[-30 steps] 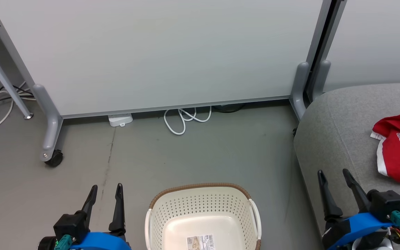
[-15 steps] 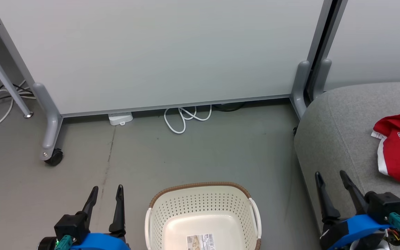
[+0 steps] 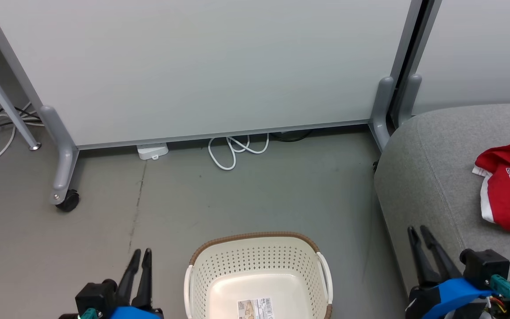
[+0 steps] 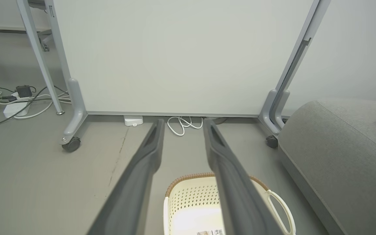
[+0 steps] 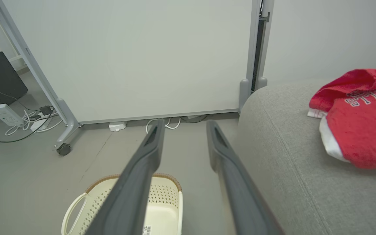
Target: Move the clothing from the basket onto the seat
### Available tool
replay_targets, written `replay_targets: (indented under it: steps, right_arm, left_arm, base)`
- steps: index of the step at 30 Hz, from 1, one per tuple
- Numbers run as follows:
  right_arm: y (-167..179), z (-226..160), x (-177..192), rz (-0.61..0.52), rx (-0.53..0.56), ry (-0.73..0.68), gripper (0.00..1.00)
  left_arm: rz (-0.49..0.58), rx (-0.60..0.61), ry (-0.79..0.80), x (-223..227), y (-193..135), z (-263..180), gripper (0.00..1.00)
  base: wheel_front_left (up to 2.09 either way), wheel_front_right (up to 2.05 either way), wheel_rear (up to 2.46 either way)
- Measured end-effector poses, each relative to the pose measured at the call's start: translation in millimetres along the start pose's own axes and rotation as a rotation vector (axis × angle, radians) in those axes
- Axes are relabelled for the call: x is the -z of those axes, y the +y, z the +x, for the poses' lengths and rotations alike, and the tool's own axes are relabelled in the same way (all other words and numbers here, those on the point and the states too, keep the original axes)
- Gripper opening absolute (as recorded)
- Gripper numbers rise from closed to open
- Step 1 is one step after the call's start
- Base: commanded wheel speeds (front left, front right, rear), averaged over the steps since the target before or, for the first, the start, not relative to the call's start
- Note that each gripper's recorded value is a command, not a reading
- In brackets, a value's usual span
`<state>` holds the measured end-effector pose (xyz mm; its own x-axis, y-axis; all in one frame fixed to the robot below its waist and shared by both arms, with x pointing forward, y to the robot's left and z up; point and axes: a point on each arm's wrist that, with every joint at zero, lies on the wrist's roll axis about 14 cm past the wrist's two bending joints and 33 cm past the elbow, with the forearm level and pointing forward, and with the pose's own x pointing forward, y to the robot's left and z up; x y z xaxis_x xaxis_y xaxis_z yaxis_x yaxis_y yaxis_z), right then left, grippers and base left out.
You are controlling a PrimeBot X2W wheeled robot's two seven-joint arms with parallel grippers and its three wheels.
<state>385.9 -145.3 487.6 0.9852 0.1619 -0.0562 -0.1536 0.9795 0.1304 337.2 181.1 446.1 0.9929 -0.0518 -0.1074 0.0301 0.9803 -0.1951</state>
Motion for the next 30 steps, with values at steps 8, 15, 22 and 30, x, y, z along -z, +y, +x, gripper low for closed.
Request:
replay_targets:
  steps: [8, 15, 22, 30]
  right_arm:
    - [-5.8, -8.1, 23.5, 0.071, 0.028, 0.075, 0.0]
    - [-11.1, -9.1, 23.0, 0.205, 0.055, 0.07, 0.0]
    - [-15.1, -9.7, 21.6, 0.327, 0.076, 0.061, 0.0]
    - [-19.3, -8.9, 18.1, 0.456, 0.094, 0.045, 0.0]
  left_arm:
    - [-0.071, -0.035, 0.09, 28.2, 4.3, -13.7, 0.0]
    - [-0.196, -0.076, 0.083, 24.1, 11.0, -11.0, 0.0]
    - [-0.31, -0.099, 0.069, 17.9, 14.0, -6.5, 0.0]
    - [-0.432, -0.118, 0.051, 10.6, 17.6, -1.4, 0.0]
  base:
    - [0.0, 0.0, 0.0]
    - [0.0, 0.0, 0.0]
    - [0.0, 0.0, 0.0]
    - [0.0, 0.0, 0.0]
